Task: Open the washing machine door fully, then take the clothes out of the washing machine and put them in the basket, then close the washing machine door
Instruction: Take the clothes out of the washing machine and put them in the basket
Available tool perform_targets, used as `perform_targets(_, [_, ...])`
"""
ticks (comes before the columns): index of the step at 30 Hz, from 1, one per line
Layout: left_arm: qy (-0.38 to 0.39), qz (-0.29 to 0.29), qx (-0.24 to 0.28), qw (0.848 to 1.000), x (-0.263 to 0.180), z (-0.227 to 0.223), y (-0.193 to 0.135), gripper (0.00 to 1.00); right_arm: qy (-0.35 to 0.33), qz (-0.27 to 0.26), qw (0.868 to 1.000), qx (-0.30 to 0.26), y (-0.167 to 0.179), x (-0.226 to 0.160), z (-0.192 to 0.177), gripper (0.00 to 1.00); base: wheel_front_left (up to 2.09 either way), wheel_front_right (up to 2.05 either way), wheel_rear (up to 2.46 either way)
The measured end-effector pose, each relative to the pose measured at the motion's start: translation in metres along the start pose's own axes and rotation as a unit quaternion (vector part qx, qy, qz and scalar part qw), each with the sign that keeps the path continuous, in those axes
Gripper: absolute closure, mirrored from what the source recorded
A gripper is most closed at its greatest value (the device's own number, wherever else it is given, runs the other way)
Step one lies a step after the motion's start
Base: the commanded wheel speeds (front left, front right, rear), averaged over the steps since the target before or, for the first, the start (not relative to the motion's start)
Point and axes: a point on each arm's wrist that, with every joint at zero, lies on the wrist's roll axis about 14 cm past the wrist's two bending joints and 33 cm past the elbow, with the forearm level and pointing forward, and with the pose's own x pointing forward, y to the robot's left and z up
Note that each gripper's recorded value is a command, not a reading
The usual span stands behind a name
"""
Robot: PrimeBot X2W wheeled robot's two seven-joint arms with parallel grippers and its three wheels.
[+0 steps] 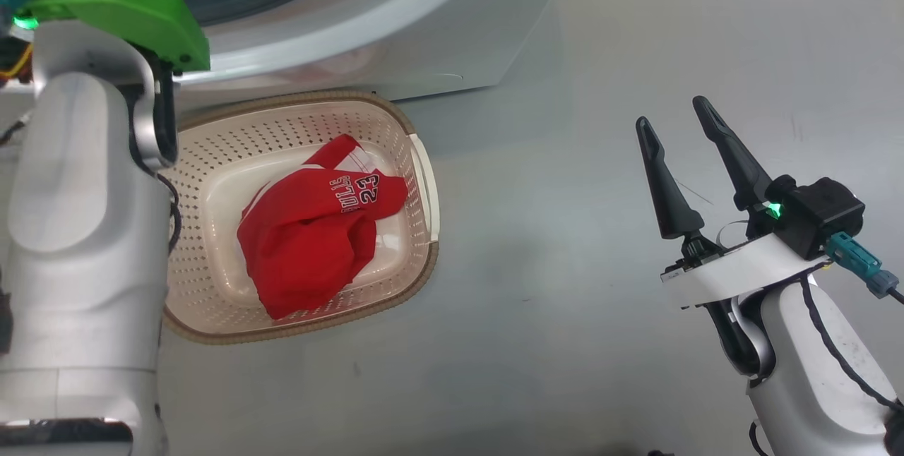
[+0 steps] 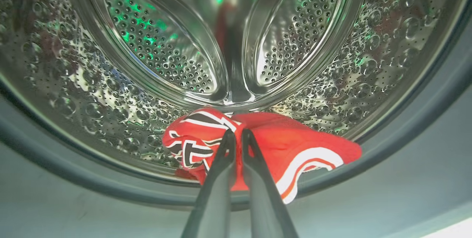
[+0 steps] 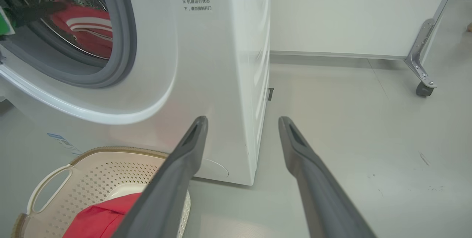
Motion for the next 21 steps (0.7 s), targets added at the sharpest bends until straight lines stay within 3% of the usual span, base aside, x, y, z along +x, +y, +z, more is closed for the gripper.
perform_targets(21, [-0.09,-0.002,0.031,0.995,-0.111,0.035,0.003,1.0,-0.018,0.026,0.999,-0.007,0.03,-0.03,0.02,0.0,0.0,0.0,0.0])
